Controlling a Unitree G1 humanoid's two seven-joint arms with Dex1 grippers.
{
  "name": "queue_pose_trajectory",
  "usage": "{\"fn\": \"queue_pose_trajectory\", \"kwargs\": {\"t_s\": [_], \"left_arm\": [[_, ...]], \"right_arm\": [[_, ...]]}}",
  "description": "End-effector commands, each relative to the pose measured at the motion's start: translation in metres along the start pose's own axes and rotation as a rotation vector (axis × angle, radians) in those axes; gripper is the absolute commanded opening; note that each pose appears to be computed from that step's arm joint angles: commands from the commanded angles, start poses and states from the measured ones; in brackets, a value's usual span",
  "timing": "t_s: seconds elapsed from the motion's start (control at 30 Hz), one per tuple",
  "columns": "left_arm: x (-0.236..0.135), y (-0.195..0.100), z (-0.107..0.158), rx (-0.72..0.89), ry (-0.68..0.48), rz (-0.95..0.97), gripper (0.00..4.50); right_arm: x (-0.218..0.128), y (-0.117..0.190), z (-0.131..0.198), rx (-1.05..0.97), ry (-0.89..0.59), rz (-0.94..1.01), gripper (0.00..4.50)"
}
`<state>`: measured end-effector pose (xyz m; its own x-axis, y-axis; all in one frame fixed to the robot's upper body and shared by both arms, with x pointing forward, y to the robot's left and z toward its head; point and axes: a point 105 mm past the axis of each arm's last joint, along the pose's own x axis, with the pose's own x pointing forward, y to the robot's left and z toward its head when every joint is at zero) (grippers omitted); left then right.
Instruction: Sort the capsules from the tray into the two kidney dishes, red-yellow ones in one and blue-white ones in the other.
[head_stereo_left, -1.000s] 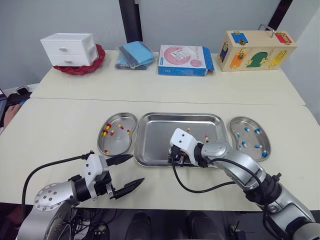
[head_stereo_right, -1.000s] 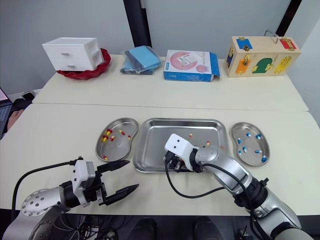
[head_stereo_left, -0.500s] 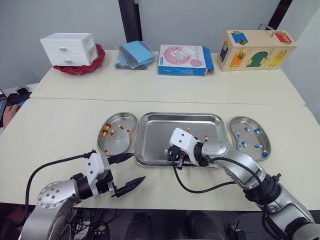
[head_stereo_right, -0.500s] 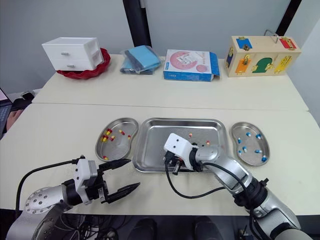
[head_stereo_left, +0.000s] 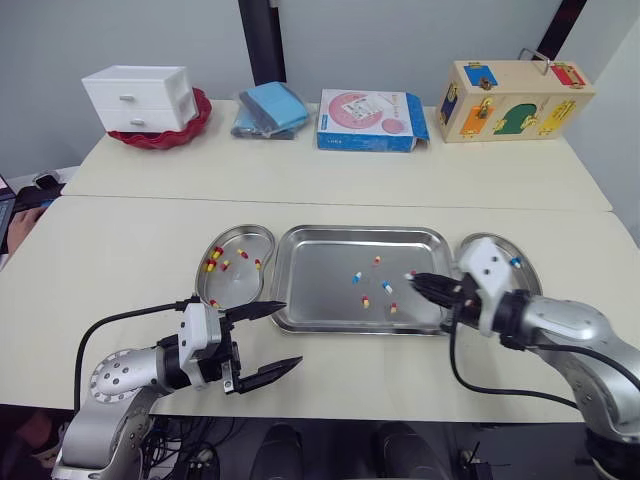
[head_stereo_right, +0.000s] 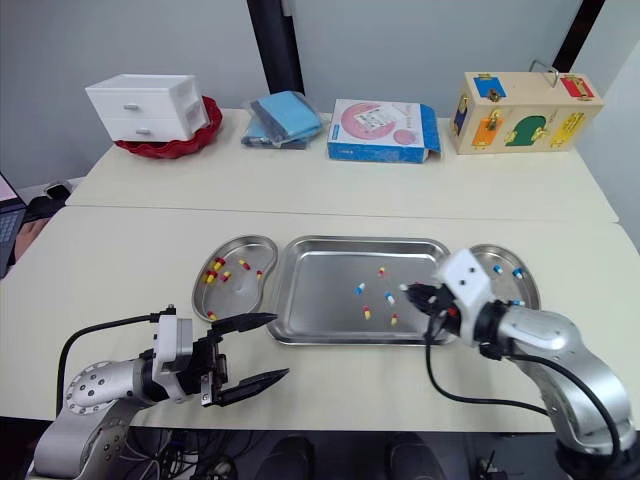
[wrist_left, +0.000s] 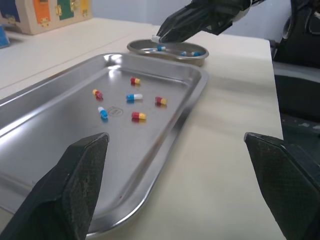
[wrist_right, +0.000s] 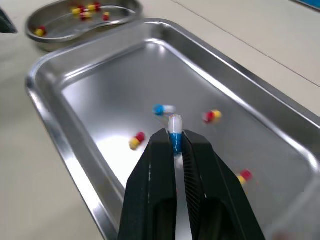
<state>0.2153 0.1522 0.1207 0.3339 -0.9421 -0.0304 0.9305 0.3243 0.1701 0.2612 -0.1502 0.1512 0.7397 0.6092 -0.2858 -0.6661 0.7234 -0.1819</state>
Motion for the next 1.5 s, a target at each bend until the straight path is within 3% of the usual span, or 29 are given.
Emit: {"fn": "queue_pose_trajectory", "kwargs": {"t_s": [0.03,0.2,0.7,1.17,1.3,1.4,1.5], "left_arm": [[0.004,-0.008,0.007,0.021,-0.044,-0.056,4.50],[0.008,-0.009,0.007,0.025,-0.066,-0.076,4.50],[0.012,-0.008,0.010,0.034,-0.095,-0.056,4.50],[0.001,0.005,0.010,0.019,-0.068,0.130,4.50],[-0.013,0.021,0.010,-0.025,-0.024,0.318,4.50],[-0.034,0.031,0.002,-0.064,0.099,0.465,4.50],[-0.062,0.034,0.002,-0.110,0.142,0.589,4.50]], "right_arm": [[-0.025,-0.019,-0.004,0.013,-0.025,-0.148,0.01],[-0.050,-0.053,-0.030,0.105,-0.016,-0.381,0.01],[-0.063,-0.083,-0.061,0.149,0.038,-0.528,0.01],[-0.063,-0.082,-0.047,0.129,-0.006,-0.493,3.68],[-0.065,-0.079,-0.040,0.058,-0.023,-0.452,3.68],[-0.072,-0.072,-0.037,-0.032,-0.008,-0.374,3.68],[-0.083,-0.064,-0.037,-0.123,0.015,-0.259,3.68]]}}
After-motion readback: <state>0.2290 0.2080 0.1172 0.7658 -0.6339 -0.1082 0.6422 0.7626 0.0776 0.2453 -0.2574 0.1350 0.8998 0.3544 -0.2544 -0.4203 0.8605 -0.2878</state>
